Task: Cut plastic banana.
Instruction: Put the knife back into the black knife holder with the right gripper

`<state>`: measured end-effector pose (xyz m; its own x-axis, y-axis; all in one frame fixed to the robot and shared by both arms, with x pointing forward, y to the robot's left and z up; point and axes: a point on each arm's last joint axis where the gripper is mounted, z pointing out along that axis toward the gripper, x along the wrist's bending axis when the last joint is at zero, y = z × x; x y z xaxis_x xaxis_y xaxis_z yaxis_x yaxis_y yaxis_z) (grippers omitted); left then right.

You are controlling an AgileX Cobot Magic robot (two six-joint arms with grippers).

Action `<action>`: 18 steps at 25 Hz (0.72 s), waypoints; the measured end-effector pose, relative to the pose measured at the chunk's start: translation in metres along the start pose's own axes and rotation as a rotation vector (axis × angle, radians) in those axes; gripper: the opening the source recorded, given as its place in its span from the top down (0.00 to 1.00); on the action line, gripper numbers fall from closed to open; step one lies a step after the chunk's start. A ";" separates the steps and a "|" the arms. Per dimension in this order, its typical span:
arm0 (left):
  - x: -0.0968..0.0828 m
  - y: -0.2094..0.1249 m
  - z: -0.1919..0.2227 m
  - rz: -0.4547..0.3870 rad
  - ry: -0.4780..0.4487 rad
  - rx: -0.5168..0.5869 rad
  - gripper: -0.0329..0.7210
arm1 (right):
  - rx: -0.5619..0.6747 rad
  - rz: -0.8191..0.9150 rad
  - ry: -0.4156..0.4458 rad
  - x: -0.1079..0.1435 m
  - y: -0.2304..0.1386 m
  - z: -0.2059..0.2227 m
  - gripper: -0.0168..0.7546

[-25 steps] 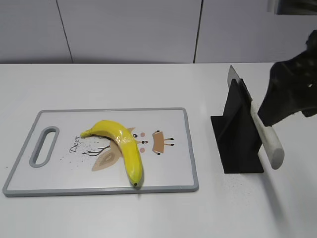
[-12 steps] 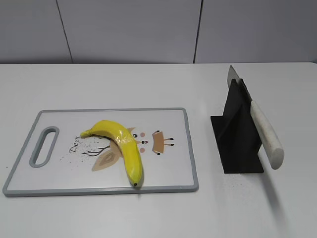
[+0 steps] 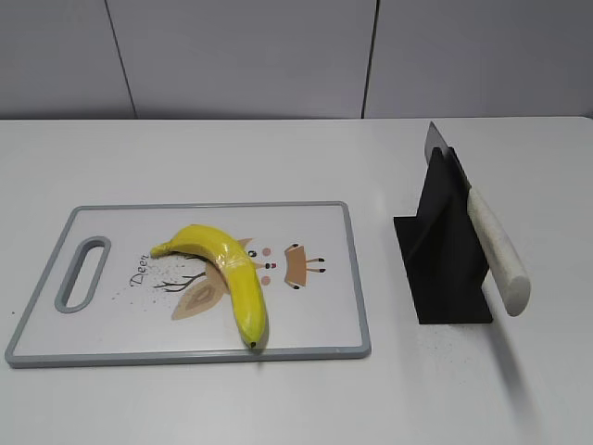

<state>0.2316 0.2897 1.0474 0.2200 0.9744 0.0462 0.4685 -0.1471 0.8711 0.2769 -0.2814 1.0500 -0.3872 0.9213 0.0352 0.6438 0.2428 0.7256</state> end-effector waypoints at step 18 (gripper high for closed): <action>0.000 0.000 0.000 0.000 0.000 0.000 0.25 | -0.316 0.093 -0.090 0.000 -0.029 -0.039 0.24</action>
<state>0.2316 0.2897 1.0474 0.2198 0.9744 0.0464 0.4685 -0.1472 0.8711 0.2326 -0.3004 1.0553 -0.2673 0.9617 0.0611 0.4316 0.0628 0.8999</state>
